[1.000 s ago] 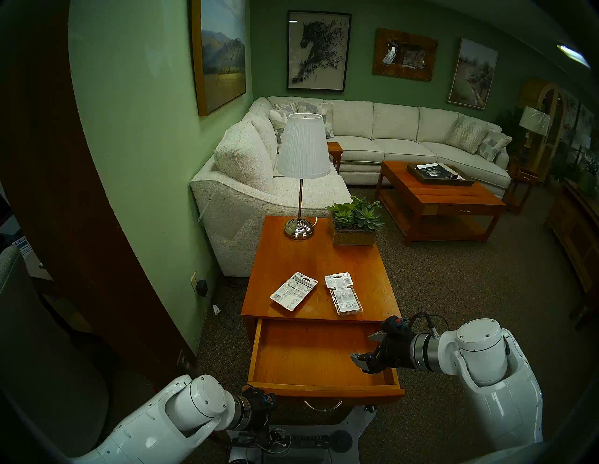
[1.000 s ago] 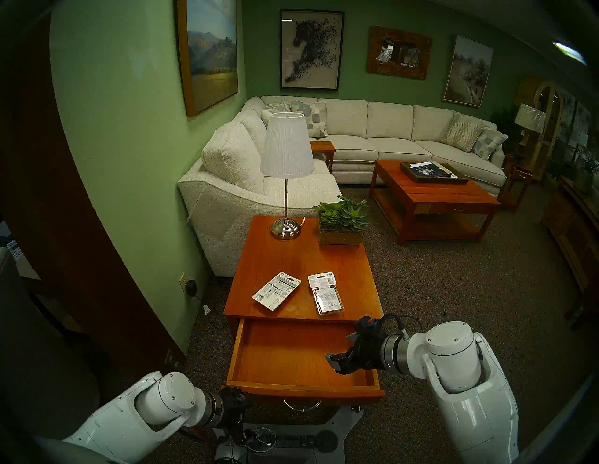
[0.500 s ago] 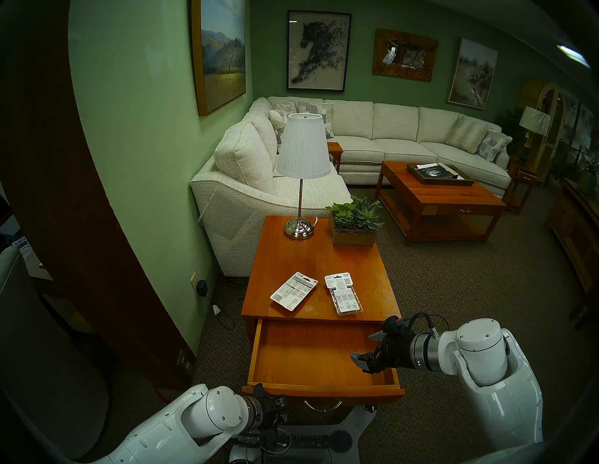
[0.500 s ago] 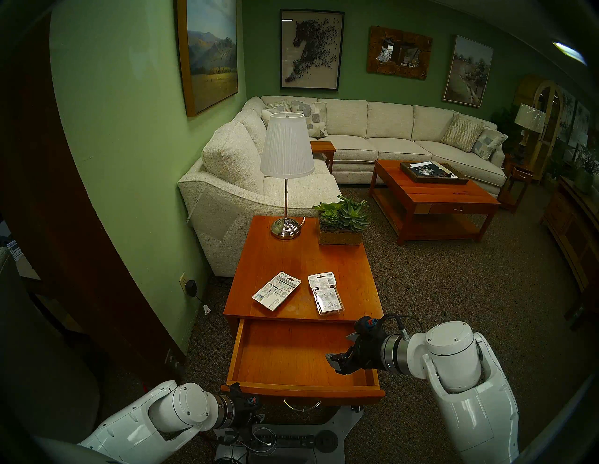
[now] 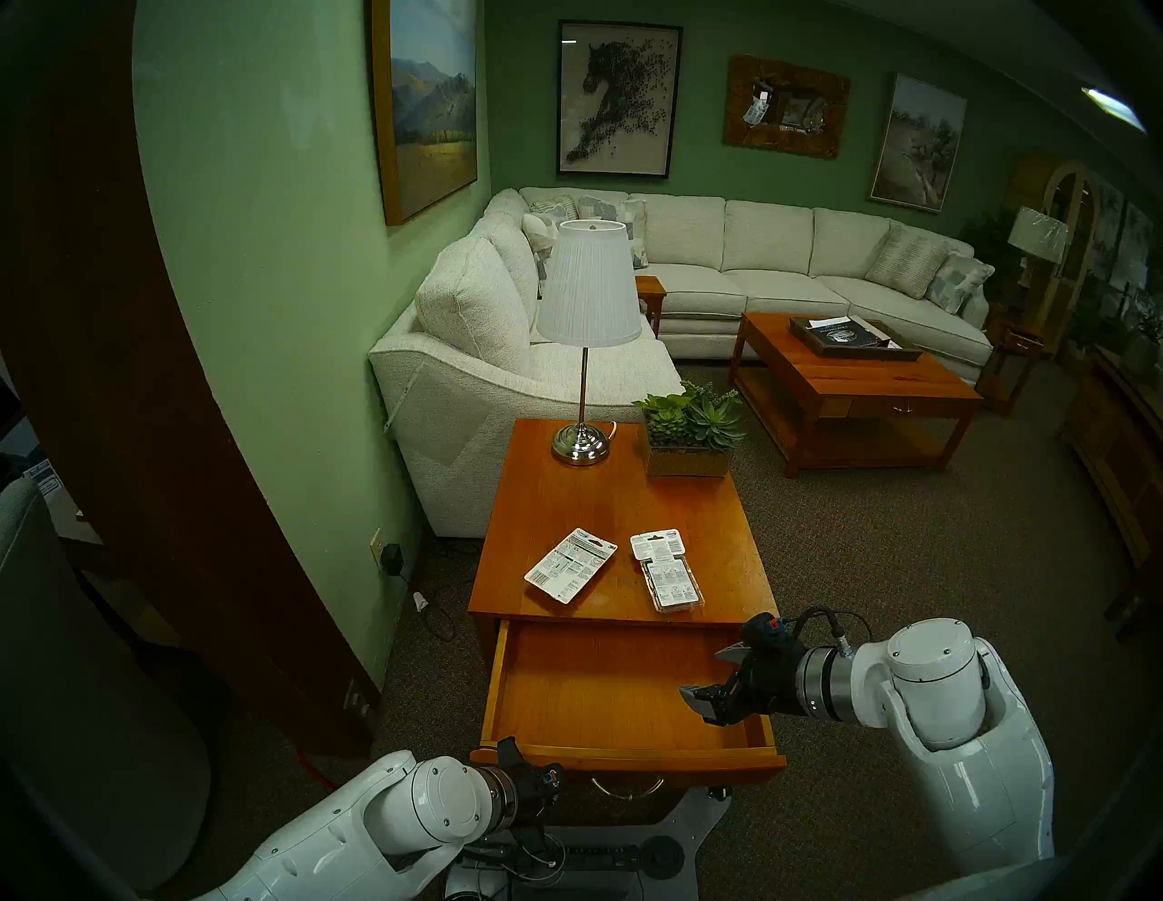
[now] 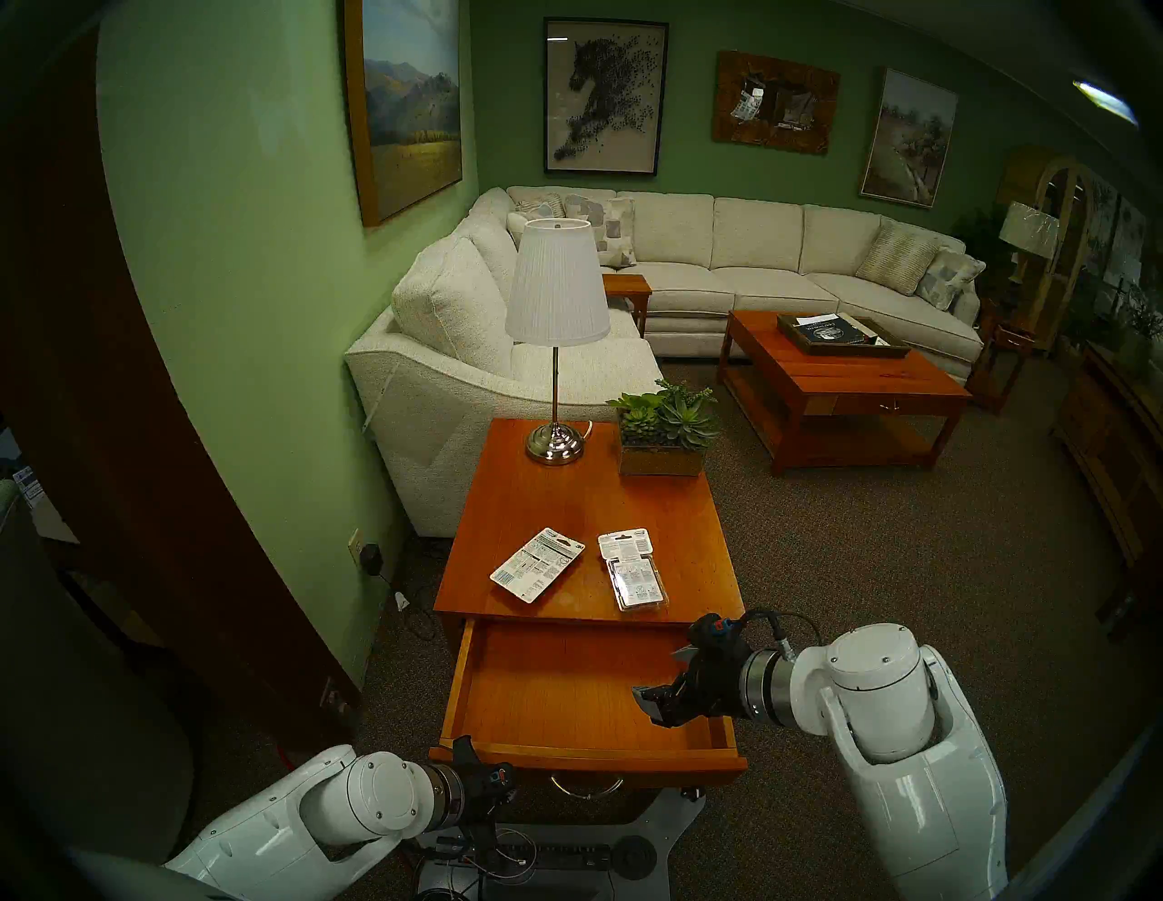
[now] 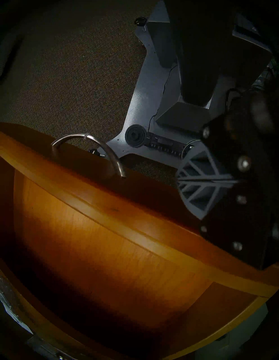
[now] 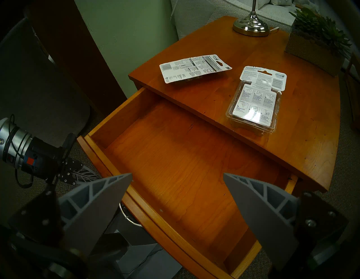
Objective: Open the drawer, take out the contents and close the drawer
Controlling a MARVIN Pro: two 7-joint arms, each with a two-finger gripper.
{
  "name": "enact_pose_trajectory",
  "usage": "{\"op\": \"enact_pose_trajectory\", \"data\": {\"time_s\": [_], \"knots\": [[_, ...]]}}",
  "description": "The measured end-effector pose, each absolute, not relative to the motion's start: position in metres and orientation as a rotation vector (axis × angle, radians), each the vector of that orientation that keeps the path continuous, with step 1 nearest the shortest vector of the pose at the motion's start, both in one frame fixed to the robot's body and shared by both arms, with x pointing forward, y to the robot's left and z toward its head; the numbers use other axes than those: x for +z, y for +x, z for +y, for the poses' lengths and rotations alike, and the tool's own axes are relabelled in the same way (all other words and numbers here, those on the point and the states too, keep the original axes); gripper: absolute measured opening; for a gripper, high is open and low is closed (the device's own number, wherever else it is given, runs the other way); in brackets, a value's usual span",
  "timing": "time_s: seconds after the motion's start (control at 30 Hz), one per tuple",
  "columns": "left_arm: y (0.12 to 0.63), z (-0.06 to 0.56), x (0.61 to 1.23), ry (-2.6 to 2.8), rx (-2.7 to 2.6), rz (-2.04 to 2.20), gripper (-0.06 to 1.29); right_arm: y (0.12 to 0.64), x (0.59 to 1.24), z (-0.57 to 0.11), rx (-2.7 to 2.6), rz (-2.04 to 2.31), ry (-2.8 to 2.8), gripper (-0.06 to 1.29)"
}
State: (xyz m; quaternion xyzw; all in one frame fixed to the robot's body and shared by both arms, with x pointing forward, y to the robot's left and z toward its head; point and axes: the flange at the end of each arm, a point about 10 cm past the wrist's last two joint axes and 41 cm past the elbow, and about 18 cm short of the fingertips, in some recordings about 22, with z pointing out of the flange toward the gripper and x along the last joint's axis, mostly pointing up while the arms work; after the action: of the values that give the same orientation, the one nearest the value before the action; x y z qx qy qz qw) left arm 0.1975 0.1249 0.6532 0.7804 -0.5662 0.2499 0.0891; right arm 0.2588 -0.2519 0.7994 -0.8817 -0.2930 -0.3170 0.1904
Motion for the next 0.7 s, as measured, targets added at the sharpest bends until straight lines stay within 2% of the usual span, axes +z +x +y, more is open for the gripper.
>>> {"op": "enact_pose_trajectory", "data": {"time_s": [0.1, 0.7], "knots": [[0.201, 0.125, 0.652, 2.328, 0.75, -1.69, -0.02, 0.259, 0.799, -0.252, -0.891, -0.823, -2.477, 1.21], [0.217, 0.118, 0.649, 2.326, 0.764, -1.732, -0.02, 0.259, 0.8, -0.252, -0.891, -0.823, -2.477, 1.22]]}}
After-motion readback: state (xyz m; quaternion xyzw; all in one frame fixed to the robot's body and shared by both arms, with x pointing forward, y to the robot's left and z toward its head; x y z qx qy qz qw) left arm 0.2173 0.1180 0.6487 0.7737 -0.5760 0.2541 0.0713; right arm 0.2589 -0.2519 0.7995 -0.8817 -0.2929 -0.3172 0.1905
